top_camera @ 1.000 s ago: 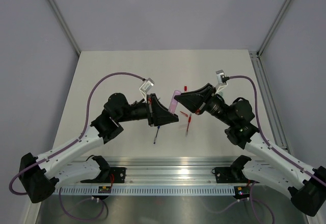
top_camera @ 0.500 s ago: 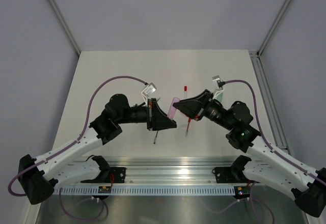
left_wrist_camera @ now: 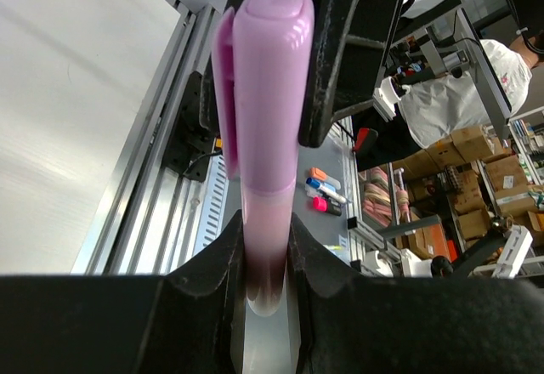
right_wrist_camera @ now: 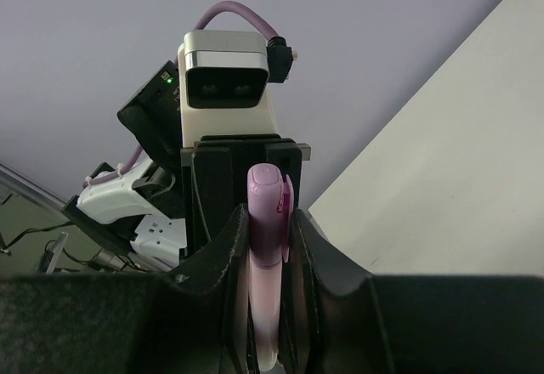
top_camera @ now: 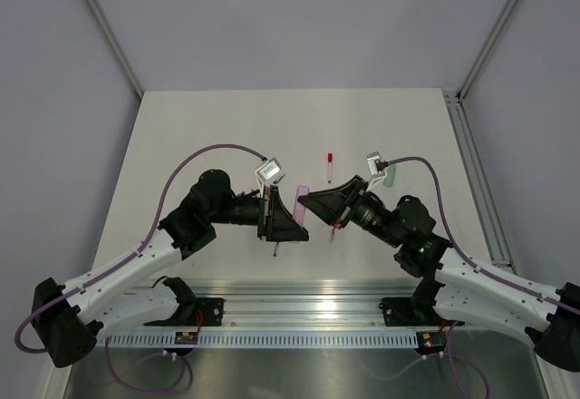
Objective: Insert the pens into the pen caps
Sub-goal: Press the pen cap onto the pen.
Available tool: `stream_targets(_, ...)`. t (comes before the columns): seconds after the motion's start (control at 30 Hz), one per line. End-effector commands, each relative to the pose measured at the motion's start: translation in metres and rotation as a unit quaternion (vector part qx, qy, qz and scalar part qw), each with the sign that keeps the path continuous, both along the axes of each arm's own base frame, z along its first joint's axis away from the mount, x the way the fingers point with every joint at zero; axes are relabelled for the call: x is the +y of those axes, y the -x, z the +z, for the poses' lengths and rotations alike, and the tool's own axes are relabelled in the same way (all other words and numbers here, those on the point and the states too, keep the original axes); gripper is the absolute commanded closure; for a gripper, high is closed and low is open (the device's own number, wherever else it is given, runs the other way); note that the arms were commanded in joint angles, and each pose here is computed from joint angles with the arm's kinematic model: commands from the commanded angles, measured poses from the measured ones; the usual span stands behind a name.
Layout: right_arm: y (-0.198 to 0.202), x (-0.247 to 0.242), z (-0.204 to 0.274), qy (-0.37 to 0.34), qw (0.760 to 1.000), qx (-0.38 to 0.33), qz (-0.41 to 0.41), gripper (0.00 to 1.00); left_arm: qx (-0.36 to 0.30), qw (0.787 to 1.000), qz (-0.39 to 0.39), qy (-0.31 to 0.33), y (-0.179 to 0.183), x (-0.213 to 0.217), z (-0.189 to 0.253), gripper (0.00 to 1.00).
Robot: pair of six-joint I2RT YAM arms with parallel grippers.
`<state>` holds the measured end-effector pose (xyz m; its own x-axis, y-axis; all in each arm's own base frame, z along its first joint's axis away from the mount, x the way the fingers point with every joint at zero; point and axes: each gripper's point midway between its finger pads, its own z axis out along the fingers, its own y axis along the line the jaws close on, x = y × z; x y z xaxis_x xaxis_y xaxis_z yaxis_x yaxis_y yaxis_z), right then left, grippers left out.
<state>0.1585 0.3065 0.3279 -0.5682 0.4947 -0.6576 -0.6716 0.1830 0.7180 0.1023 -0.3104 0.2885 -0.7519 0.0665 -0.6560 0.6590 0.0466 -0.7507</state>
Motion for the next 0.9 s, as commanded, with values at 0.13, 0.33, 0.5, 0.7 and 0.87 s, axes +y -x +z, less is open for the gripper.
stream_targets(0.13, 0.085, -0.004, -0.163, 0.224, 0.953, 0.143, 0.144, 1.00, -0.149, 0.965, 0.126, 0.174, -0.050, 0.020, 0.116, 1.00)
stream_targets(0.33, 0.093, 0.004, -0.173, 0.248, 0.946, 0.145, 0.151, 1.00, -0.136, 0.967, 0.126, 0.172, -0.056, 0.018, 0.111, 1.00)
stream_targets(0.5, 0.074, 0.006, -0.151, 0.235, 0.959, 0.119, 0.104, 1.00, -0.136, 0.968, 0.128, 0.167, -0.058, 0.017, 0.109, 1.00)
stream_targets(0.7, -0.008, -0.013, -0.055, 0.201, 0.976, 0.029, -0.073, 1.00, -0.130, 0.973, 0.117, 0.154, -0.060, 0.010, 0.101, 0.69)
stream_targets(0.87, -0.062, -0.033, -0.005, 0.183, 0.975, 0.012, -0.122, 1.00, -0.125, 0.977, 0.117, 0.126, -0.061, 0.003, 0.091, 0.53)
